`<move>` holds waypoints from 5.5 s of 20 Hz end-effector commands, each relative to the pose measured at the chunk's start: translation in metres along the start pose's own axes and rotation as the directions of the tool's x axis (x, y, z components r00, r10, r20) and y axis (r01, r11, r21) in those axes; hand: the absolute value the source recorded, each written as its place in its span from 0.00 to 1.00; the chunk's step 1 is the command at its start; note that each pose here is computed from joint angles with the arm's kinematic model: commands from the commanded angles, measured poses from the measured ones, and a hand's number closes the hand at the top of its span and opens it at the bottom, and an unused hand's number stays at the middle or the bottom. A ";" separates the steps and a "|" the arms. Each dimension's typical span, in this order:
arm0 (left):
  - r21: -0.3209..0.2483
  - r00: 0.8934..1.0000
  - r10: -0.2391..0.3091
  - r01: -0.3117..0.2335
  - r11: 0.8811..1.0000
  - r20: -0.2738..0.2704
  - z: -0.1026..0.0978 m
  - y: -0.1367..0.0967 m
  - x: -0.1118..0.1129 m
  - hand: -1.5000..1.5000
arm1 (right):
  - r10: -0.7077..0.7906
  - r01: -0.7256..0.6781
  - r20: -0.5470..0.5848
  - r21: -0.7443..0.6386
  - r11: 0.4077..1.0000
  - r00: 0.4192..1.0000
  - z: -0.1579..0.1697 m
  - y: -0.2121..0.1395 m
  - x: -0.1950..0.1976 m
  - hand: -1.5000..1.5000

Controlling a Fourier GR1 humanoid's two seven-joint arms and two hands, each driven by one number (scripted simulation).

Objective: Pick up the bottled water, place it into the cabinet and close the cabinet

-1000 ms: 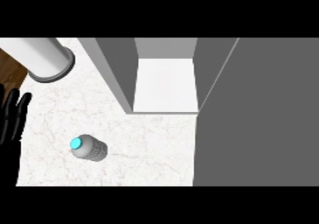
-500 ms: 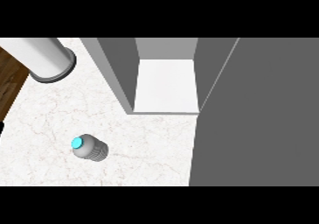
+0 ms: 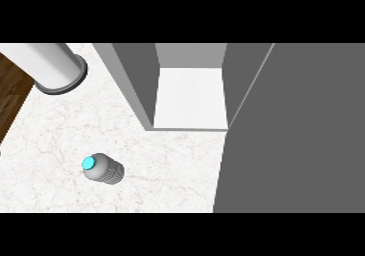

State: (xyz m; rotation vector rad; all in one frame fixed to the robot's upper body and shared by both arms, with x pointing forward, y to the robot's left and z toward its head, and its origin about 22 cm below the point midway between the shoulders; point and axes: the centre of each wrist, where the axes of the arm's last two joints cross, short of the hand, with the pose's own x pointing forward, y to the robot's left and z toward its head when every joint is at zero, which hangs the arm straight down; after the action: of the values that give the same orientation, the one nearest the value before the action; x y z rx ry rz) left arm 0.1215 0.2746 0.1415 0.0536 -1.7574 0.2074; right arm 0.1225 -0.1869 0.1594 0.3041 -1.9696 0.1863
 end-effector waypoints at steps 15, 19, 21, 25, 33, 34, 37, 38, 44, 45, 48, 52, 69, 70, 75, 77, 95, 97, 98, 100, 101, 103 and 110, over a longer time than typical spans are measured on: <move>-0.029 0.998 -0.003 0.005 1.000 0.061 0.031 -0.003 0.045 0.00 | 0.034 -0.034 0.007 -0.015 0.999 0.999 0.018 0.017 0.025 0.00; -0.029 1.000 0.005 -0.005 1.000 0.020 0.008 0.004 0.023 0.00 | 0.045 -0.044 0.036 -0.031 0.999 0.998 0.010 0.023 0.030 0.00; -0.027 1.000 -0.020 0.021 0.999 0.019 0.009 0.016 0.010 0.00 | 0.024 -0.024 0.014 -0.020 1.000 1.000 0.017 0.022 0.030 0.00; -0.030 1.000 -0.029 0.030 0.999 0.012 0.003 0.007 -0.002 0.00 | 0.052 -0.051 0.032 -0.011 0.999 0.998 0.008 0.033 0.018 0.00; -0.028 0.999 -0.050 0.050 0.998 -0.015 -0.023 0.003 -0.047 0.00 | 0.040 -0.040 0.034 -0.009 0.999 0.999 0.004 0.031 0.024 0.00; -0.005 0.997 -0.073 0.072 0.997 -0.019 -0.019 0.009 -0.037 0.00 | 0.054 -0.054 0.034 -0.008 0.999 0.998 0.010 0.025 0.016 0.00; 0.012 0.997 -0.062 0.063 0.998 -0.054 -0.025 0.016 -0.062 0.00 | 0.029 -0.029 0.016 -0.008 1.000 0.999 0.006 0.038 0.030 0.00; 0.012 0.996 -0.086 0.086 0.996 -0.036 -0.019 0.007 -0.063 0.00 | 0.027 -0.027 0.026 -0.003 1.000 0.999 0.014 0.035 0.031 0.00; 0.001 0.992 -0.106 0.106 0.994 -0.075 -0.023 0.026 -0.102 0.00 | 0.051 -0.051 0.019 -0.004 0.999 0.999 0.012 0.032 0.028 0.00; -0.024 0.992 -0.095 0.094 0.995 -0.083 -0.031 0.011 -0.117 0.00 | 0.023 -0.023 0.010 -0.011 1.000 1.000 0.011 0.040 0.028 0.00; -0.015 0.989 -0.111 0.110 0.994 -0.097 -0.030 0.033 -0.122 0.00 | 0.044 -0.044 0.011 -0.036 0.998 0.999 0.012 0.034 0.034 0.00; -0.025 0.986 -0.127 0.125 0.992 -0.108 -0.036 0.020 -0.153 0.00 | 0.033 -0.033 0.031 -0.018 0.999 0.999 0.012 0.032 0.034 0.00; -0.055 0.986 -0.092 0.086 0.995 -0.139 -0.040 -0.010 -0.238 0.00 | 0.055 -0.054 0.039 -0.023 0.998 0.998 0.014 0.034 0.031 0.00; -0.050 0.984 -0.103 0.097 0.994 -0.143 -0.020 0.001 -0.245 0.00 | 0.036 -0.036 0.004 -0.016 0.999 0.999 0.014 0.050 0.020 0.00; -0.034 0.983 -0.103 0.099 0.995 -0.154 -0.034 0.001 -0.250 0.00 | 0.023 -0.022 0.029 -0.023 0.999 0.999 0.008 0.042 0.036 0.00; -0.026 0.983 -0.109 0.106 0.994 -0.147 -0.037 0.012 -0.262 0.00 | 0.049 -0.049 0.008 -0.003 0.999 0.999 0.004 0.039 0.015 0.00; -0.022 0.991 0.014 -0.017 1.000 -0.131 -0.013 0.015 -0.301 0.00 | 0.040 -0.040 0.006 -0.003 0.999 0.999 0.019 0.035 0.032 0.00; -0.010 0.992 0.053 -0.054 0.998 -0.115 -0.001 0.009 -0.310 0.00 | 0.035 -0.035 0.003 -0.002 0.999 0.999 0.023 0.038 0.043 0.00; -0.001 0.993 0.064 -0.064 0.998 -0.099 -0.027 0.015 -0.307 1.00 | 0.045 -0.045 0.021 -0.005 0.999 0.999 0.006 0.035 0.033 0.00; -0.006 0.994 0.071 -0.072 0.997 -0.086 -0.021 0.033 -0.299 1.00 | 0.031 -0.030 0.015 -0.018 0.999 0.999 0.023 0.037 0.042 0.00; 0.000 0.992 0.086 -0.086 0.996 -0.093 -0.018 0.010 -0.310 1.00 | 0.057 -0.057 0.003 -0.004 0.998 0.998 0.015 0.033 0.034 0.00; 0.018 0.992 0.102 -0.101 0.995 -0.080 -0.025 0.013 -0.315 1.00 | 0.028 -0.028 0.002 -0.016 0.999 1.000 0.015 0.043 0.026 0.00; -0.018 0.974 0.205 -0.208 0.978 -0.093 -0.027 -0.007 -0.305 1.00 | 0.061 -0.061 0.000 -0.023 0.998 0.998 0.009 0.038 0.022 0.00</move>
State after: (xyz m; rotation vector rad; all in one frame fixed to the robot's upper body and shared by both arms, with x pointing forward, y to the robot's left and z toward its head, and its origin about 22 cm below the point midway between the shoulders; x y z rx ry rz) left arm 0.2036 0.2590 -0.1564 -0.0989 -1.6671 0.2966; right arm 0.1037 -0.1459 0.1622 0.3002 -1.9191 0.1952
